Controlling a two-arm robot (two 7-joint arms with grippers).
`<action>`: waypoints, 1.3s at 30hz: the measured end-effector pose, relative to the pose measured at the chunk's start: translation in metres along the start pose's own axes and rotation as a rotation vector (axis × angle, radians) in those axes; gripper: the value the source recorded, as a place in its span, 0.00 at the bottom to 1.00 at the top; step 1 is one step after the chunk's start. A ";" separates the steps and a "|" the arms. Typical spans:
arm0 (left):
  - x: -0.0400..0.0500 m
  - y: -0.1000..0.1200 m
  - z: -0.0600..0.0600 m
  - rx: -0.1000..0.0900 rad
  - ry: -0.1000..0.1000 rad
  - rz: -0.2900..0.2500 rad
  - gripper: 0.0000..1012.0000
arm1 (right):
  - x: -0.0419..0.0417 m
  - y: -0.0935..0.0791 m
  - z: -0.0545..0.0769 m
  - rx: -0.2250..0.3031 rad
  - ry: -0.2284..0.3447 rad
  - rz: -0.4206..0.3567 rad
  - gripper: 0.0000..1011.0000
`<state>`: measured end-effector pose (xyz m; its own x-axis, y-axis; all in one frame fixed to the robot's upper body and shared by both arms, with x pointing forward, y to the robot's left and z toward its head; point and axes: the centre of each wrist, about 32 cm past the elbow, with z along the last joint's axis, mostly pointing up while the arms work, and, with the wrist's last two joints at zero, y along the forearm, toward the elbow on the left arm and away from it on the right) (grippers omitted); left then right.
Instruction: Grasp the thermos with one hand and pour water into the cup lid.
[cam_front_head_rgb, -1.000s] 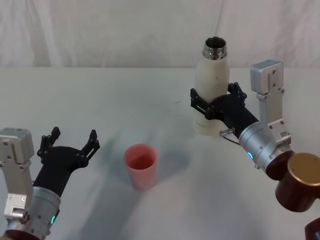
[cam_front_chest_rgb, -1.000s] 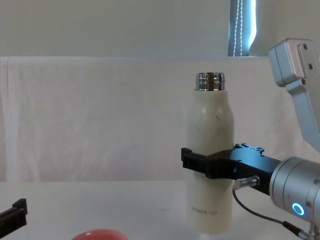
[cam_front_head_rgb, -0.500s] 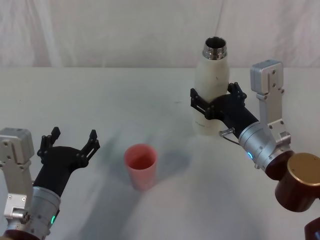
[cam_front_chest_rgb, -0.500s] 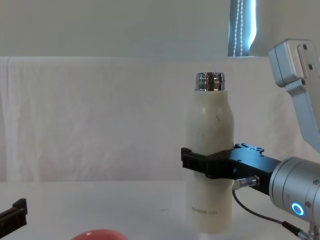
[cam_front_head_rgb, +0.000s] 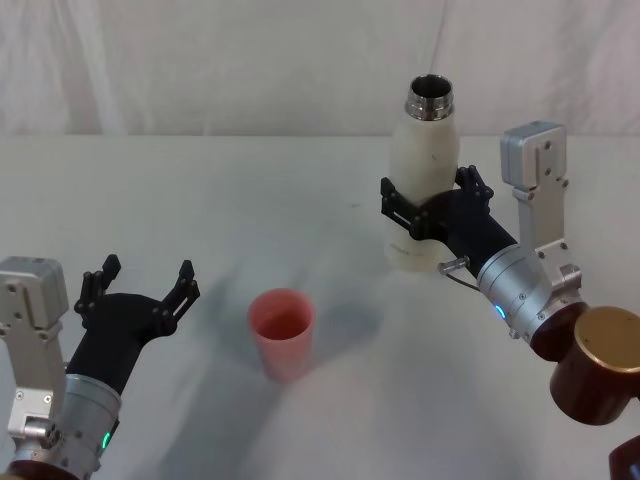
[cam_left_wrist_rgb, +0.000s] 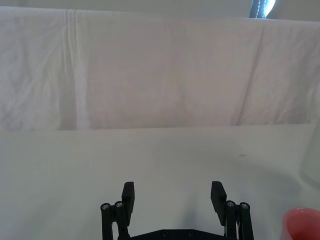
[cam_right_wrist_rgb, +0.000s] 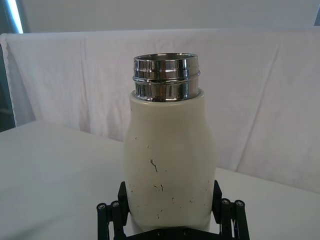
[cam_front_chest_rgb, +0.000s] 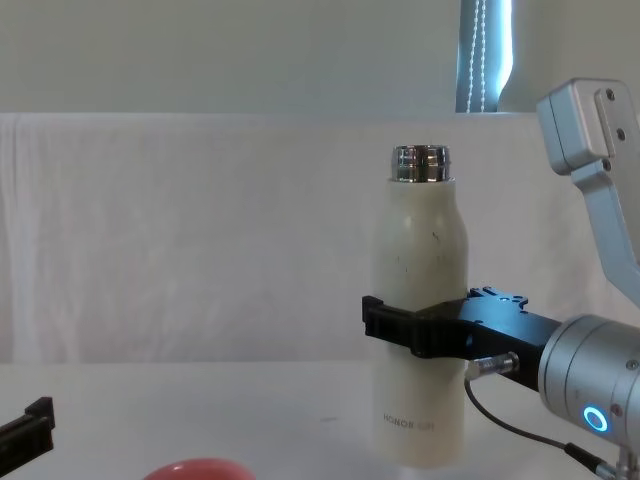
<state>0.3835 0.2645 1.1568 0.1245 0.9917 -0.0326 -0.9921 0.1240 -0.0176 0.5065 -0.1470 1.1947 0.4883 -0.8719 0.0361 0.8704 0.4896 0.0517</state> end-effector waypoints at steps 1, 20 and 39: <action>0.0000 0.000 0.000 0.000 0.000 0.000 0.99 | 0.0001 0.000 0.000 -0.001 -0.002 0.000 0.95; 0.0000 0.000 0.000 0.000 0.000 0.000 0.99 | 0.0030 -0.034 0.008 -0.007 -0.065 -0.002 0.95; 0.0000 0.000 0.000 0.000 0.000 0.000 0.99 | -0.0027 -0.057 0.004 -0.044 -0.303 -0.008 0.95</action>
<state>0.3835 0.2645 1.1568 0.1245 0.9917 -0.0327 -0.9921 0.1240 -0.0176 0.4557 -0.1724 1.1956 0.4460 -0.8311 0.3322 0.8793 0.4761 0.0105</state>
